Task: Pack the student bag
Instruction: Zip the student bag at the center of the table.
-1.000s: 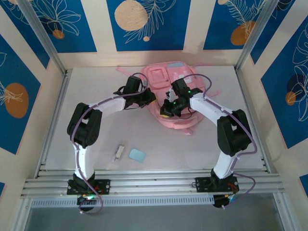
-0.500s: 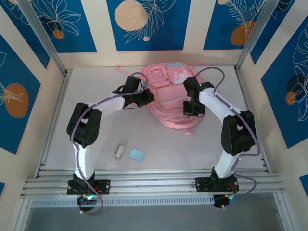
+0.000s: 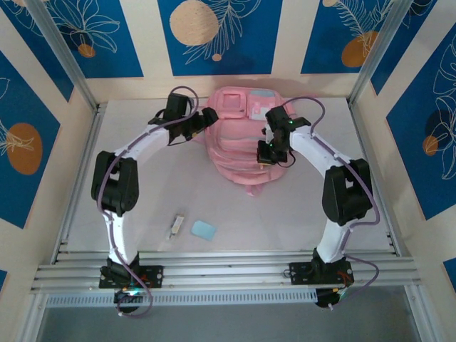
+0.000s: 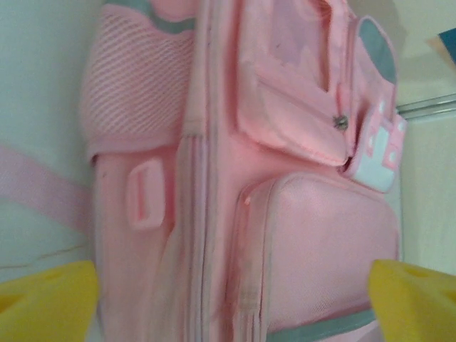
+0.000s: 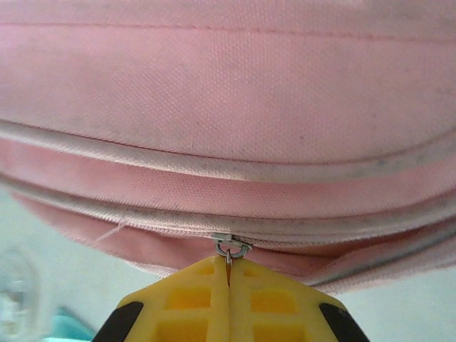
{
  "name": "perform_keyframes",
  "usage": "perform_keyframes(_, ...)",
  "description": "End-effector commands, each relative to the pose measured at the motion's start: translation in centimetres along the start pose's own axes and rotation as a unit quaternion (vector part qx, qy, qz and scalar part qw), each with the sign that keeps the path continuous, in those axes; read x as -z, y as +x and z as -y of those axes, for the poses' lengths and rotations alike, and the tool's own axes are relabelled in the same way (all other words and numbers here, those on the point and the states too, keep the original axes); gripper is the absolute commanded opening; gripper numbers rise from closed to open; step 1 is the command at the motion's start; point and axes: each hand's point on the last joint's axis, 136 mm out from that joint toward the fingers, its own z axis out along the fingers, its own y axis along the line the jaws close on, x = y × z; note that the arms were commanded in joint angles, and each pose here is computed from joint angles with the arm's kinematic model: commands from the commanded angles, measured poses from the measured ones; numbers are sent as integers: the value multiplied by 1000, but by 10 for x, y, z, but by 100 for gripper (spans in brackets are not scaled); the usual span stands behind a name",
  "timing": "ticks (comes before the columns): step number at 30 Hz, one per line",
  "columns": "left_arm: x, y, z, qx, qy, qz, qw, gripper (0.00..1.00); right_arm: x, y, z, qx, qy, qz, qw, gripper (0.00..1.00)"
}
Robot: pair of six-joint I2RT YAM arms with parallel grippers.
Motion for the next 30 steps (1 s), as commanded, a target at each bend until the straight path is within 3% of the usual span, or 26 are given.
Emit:
perform_keyframes(1, 27, 10, 4, -4, -14, -4, 1000, 100, 11, -36, -60, 2, -129, 38, 991, 0)
perform_keyframes(6, 39, 47, -10, 46, -24, -15, 999, 100, 10, -46, -89, -25, -198, 17, 980, 0)
perform_keyframes(11, 27, 81, -11, 83, -20, -37, 996, 100, 9, -31, -115, -45, -268, -15, 962, 0)
perform_keyframes(16, 1, 88, -14, 110, -16, -41, 993, 91, 7, 4, -117, -23, -258, -47, 965, 0)
perform_keyframes(18, -7, 81, -15, 111, -15, -28, 993, 81, 7, 21, -111, -13, -252, -67, 965, 0)
perform_keyframes(19, -10, 77, -16, 107, -16, -20, 994, 71, 7, 30, -107, -4, -249, -79, 965, 0)
perform_keyframes(24, -15, 60, -15, 81, -16, -6, 997, 7, 5, 70, -64, 74, -167, -122, 976, 0)
perform_keyframes(25, -14, 58, -18, 80, -19, -5, 997, 0, 3, 75, -48, 87, -134, -130, 979, 0)
perform_keyframes(30, -3, 51, -29, 74, -29, 3, 997, 0, -2, 73, 37, 112, 29, -144, 983, 0)
